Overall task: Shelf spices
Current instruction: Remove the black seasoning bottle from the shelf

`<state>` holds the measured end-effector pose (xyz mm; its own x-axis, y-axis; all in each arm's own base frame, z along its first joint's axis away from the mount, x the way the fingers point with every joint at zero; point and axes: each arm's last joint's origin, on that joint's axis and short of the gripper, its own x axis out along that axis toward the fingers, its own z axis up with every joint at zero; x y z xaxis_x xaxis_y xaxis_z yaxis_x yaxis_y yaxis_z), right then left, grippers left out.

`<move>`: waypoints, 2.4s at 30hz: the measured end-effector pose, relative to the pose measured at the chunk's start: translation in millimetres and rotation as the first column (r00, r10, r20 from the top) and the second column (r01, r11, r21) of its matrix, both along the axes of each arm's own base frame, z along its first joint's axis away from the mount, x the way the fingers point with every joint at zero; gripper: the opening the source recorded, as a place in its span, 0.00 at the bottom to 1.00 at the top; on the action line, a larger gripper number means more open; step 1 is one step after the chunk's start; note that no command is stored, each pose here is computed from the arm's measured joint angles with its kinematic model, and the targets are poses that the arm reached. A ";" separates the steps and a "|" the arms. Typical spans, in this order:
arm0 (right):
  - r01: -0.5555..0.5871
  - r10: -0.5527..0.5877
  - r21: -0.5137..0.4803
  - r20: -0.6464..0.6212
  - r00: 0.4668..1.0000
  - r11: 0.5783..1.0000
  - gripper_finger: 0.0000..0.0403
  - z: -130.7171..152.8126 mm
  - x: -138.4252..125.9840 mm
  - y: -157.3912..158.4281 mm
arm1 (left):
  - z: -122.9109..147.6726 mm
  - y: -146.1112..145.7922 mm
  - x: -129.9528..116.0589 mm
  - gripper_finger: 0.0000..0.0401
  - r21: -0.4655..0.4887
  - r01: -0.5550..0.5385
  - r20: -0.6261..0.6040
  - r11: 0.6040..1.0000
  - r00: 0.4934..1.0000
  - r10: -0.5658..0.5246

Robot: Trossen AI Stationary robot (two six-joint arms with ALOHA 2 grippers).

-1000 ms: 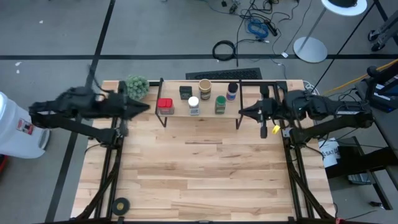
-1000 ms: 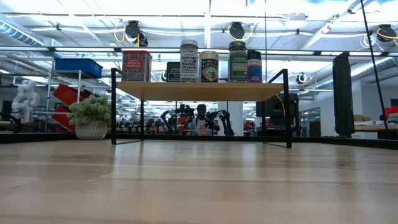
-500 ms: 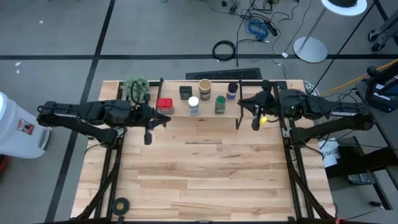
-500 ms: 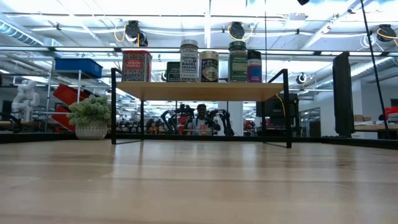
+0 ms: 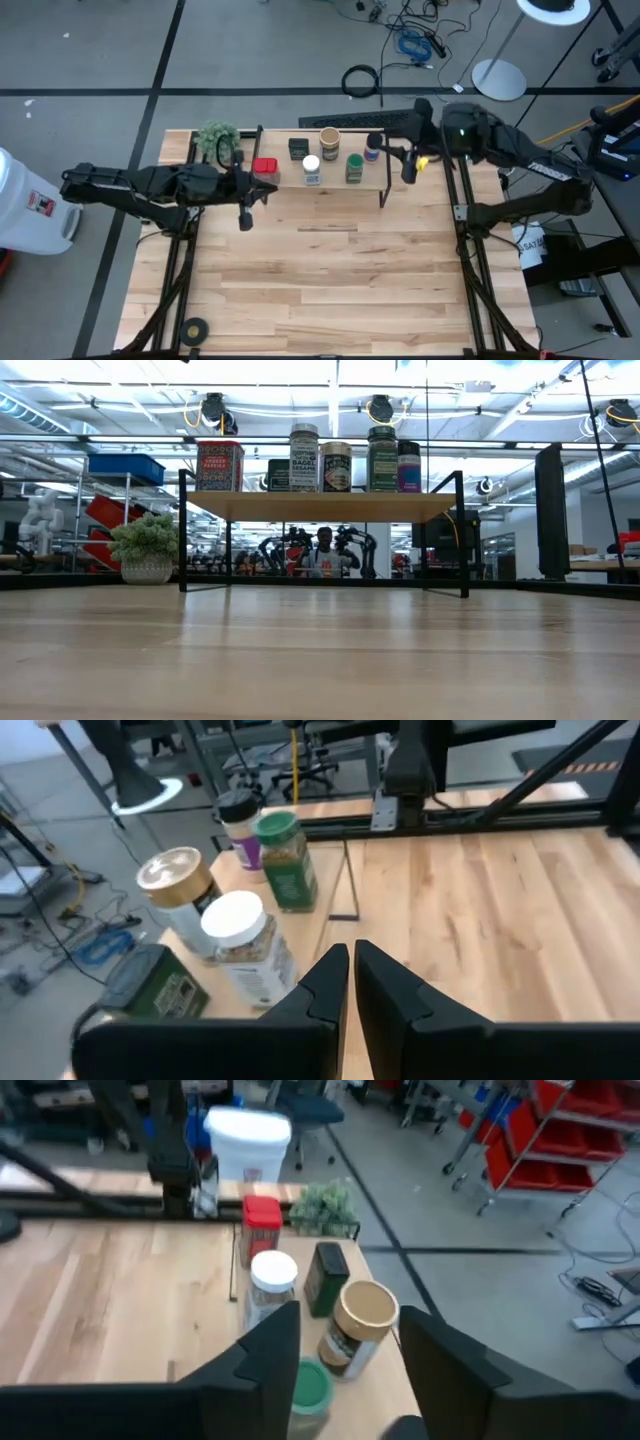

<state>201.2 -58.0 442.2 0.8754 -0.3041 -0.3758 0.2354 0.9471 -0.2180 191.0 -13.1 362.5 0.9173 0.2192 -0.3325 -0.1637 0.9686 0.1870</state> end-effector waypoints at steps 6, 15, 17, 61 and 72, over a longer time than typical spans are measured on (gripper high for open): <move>-0.021 0.024 0.018 -0.170 0.985 1.000 0.51 10.6 13.0 -26.2 | 0.7 0.0 0.3 0.08 0.005 0.002 0.006 1.000 1.000 -0.002; -0.013 0.050 0.108 -0.353 0.934 0.994 0.68 -12.8 26.3 -61.4 | 0.2 -0.3 1.8 0.08 -0.043 -0.014 0.017 0.999 1.000 0.015; 0.011 0.036 0.122 -0.377 0.925 0.992 0.71 -17.9 27.8 -68.4 | 0.2 -0.3 2.2 0.08 -0.043 -0.014 0.018 0.999 1.000 0.015; 0.074 0.141 0.365 -0.527 0.838 0.928 0.74 -78.8 50.5 -128.4 | -0.2 -0.4 2.6 0.08 -0.041 -0.014 0.015 0.999 1.000 0.014; 0.081 0.141 0.368 -0.538 0.831 0.926 0.71 -82.6 52.9 -130.5 | -0.2 -0.3 2.6 0.08 -0.041 -0.014 0.015 0.999 1.000 0.015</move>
